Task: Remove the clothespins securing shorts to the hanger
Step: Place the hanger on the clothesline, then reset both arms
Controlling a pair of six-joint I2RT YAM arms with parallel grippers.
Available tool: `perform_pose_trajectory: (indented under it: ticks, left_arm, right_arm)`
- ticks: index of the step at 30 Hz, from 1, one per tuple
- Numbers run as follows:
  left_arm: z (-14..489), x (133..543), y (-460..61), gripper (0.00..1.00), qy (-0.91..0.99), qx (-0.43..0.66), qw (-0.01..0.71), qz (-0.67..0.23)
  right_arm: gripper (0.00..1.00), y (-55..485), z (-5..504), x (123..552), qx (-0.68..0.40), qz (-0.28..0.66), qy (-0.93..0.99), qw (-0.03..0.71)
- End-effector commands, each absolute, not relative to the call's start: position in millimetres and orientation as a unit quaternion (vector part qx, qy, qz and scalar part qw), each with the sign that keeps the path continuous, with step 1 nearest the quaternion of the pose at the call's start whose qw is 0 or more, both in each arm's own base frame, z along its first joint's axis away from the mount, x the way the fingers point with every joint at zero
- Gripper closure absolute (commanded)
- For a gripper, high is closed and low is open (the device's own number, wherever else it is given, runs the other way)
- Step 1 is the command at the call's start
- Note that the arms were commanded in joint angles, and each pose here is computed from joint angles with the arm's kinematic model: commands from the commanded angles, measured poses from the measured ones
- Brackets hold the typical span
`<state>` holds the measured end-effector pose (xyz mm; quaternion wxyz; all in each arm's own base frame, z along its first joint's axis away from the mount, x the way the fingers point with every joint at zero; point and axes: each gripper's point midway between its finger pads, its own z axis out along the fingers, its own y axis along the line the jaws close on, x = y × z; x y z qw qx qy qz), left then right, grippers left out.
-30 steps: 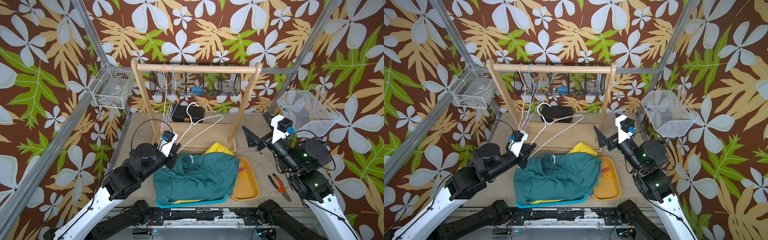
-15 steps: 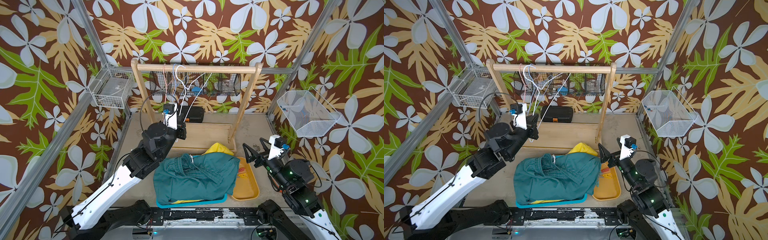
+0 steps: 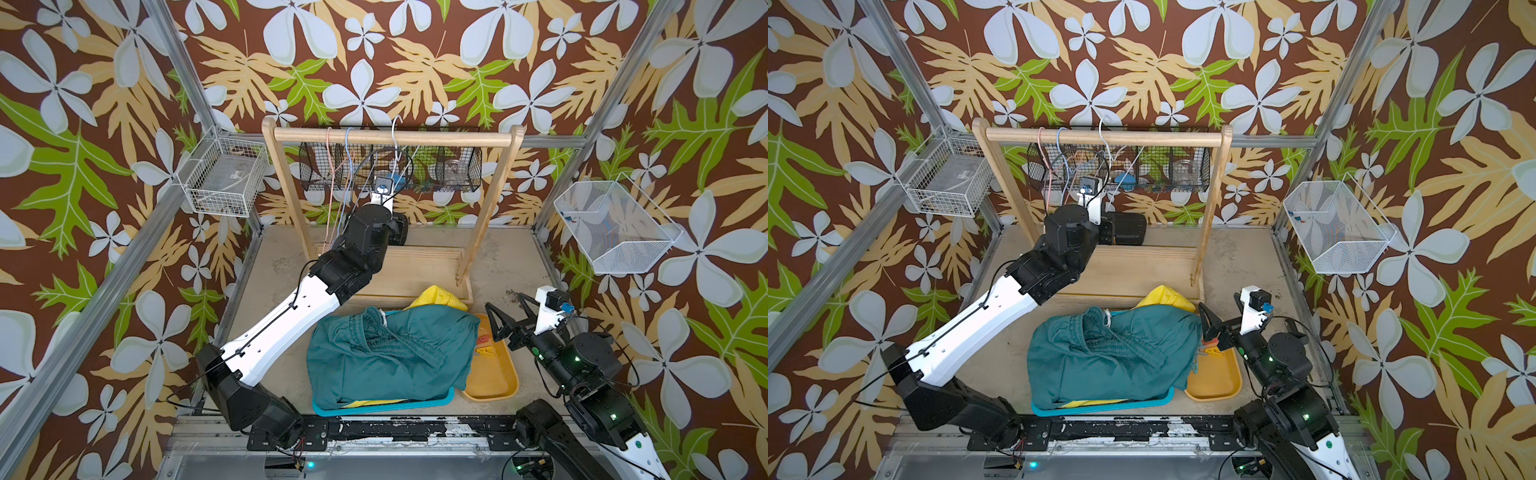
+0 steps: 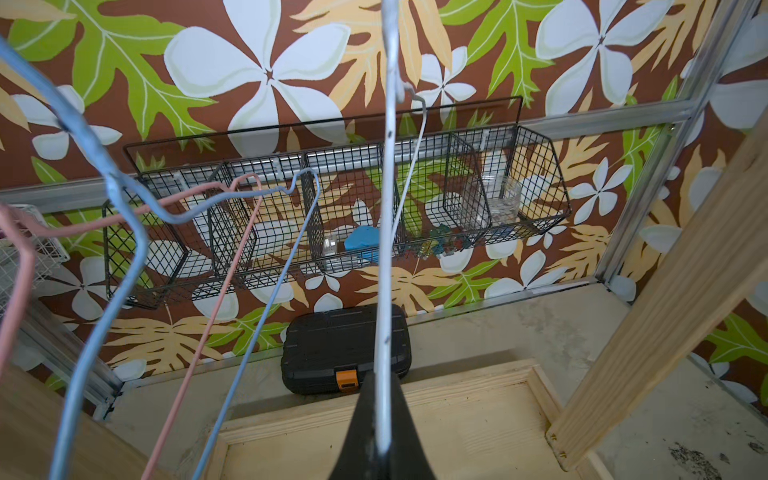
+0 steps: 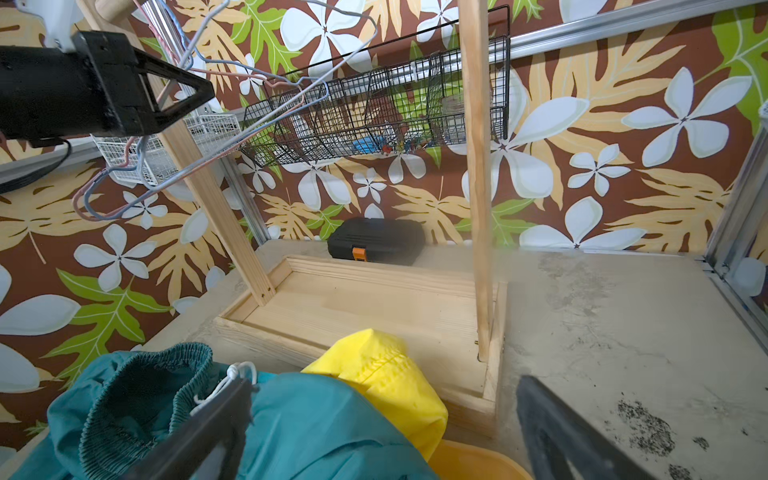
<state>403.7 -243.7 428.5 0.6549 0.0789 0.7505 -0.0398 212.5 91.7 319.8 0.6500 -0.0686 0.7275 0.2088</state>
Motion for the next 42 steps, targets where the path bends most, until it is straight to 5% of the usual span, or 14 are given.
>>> perform_pose_trajectory:
  ticks: [1, 8, 10, 12, 20, 30, 34, 38, 42]
  left_arm:
    - [417, 412, -247, 1.00, 0.758, 0.083, 0.646, -0.036]
    - [382, 416, -244, 0.99, 0.775, 0.079, 0.626, -0.033]
    - [386, 410, -235, 0.61, 0.767, 0.063, 0.637, -0.036]
    - [395, 400, -223, 0.02, 0.751, 0.048, 0.657, -0.045]
    - [437, 323, -161, 0.00, 0.613, 0.003, 0.783, -0.105]
    - [343, 245, -89, 0.00, 0.522, -0.058, 0.839, -0.143]
    - [296, 226, -51, 0.03, 0.503, -0.086, 0.858, -0.060]
    - [267, 226, -21, 0.00, 0.544, -0.074, 0.826, 0.127]
    - [245, 240, -21, 0.00, 0.562, -0.059, 0.815, 0.126]
  right_arm:
    - [0.00, 91, 318, 212, -0.074, 0.202, 0.731, 0.648]
    - [0.00, 96, 311, 215, -0.083, 0.203, 0.738, 0.638]
    - [0.00, 96, 311, 215, -0.083, 0.203, 0.738, 0.639]
    - [0.00, 94, 312, 216, -0.078, 0.199, 0.734, 0.644]
    - [0.00, 79, 302, 230, -0.043, 0.160, 0.729, 0.664]
    - [0.00, 43, 263, 248, 0.038, 0.080, 0.654, 0.751]
    - [0.00, 23, 236, 249, 0.059, 0.012, 0.628, 0.776]
    - [0.00, 17, 211, 265, 0.056, -0.048, 0.653, 0.754]
    - [0.00, 13, 193, 283, 0.056, -0.106, 0.673, 0.730]
